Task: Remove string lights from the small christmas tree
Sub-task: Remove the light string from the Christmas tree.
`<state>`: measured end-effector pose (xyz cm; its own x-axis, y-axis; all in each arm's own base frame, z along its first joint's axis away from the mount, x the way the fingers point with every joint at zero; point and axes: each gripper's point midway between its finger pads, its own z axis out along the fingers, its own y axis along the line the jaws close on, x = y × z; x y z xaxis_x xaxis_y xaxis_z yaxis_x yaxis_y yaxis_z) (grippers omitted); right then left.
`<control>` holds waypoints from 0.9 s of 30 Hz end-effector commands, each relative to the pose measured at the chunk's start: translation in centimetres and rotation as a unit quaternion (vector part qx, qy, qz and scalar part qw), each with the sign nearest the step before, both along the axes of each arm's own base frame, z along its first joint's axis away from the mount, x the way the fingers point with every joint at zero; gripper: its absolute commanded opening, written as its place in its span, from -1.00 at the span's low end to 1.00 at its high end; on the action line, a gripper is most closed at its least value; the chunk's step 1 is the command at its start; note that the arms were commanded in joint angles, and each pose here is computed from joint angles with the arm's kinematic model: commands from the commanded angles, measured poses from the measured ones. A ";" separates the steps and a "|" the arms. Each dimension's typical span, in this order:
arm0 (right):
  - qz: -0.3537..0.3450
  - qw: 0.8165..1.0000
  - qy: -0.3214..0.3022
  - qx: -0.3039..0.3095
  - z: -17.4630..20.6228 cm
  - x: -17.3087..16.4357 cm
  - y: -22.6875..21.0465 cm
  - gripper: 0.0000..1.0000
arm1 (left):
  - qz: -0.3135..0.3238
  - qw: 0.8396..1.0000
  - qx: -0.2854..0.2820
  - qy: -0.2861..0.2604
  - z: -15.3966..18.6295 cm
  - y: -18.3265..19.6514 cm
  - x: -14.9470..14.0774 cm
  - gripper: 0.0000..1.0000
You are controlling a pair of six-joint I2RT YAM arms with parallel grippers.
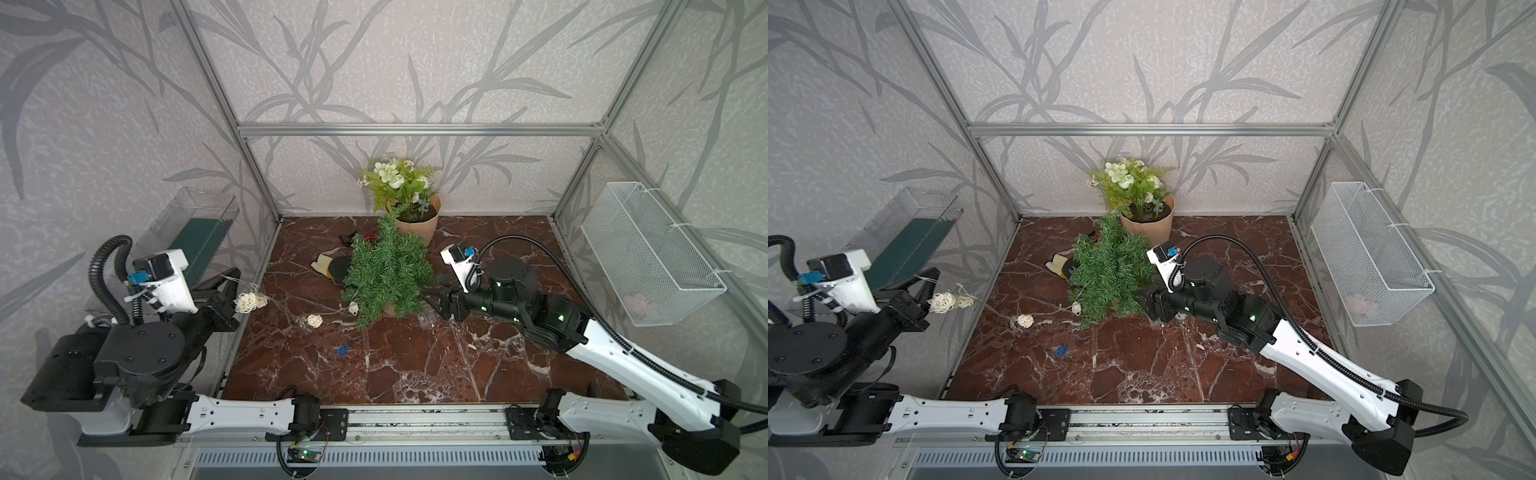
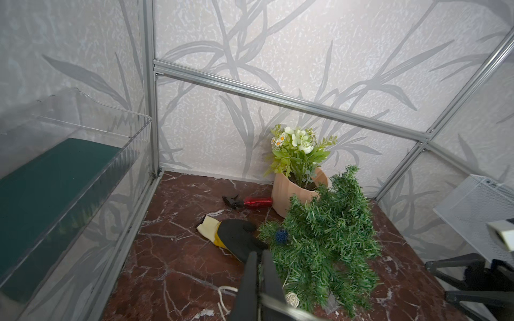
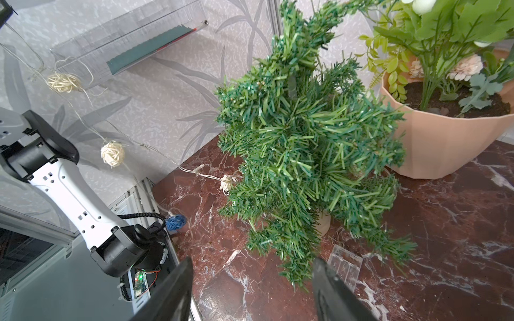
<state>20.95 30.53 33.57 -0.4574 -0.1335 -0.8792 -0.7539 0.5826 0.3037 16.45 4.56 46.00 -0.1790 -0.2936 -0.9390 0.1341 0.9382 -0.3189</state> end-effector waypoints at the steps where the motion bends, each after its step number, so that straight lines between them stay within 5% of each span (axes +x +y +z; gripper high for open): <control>1: 0.006 1.000 -0.011 0.012 1.0 0.1 0.6 0.33 | 0.029 0.999 -0.003 -0.042 -0.6 3.3 1.2 -1.00; 5: 0.008 1.000 -0.007 0.010 0.8 0.3 1.0 0.33 | -0.006 0.998 -0.013 -0.067 0.0 1.5 2.8 -1.00; 8: 0.007 1.000 -0.005 0.008 0.7 0.4 1.1 0.33 | -0.041 0.999 0.010 -0.002 -0.3 -1.0 3.2 -1.00; 12: 0.002 1.000 -0.006 -0.001 0.4 0.5 0.9 0.33 | -0.002 0.998 0.018 -0.052 -0.5 0.5 3.7 -1.00; 27: 0.014 1.000 -0.002 -0.002 0.3 0.0 0.9 0.33 | -0.008 0.997 0.049 -0.050 -0.7 0.2 3.6 -1.00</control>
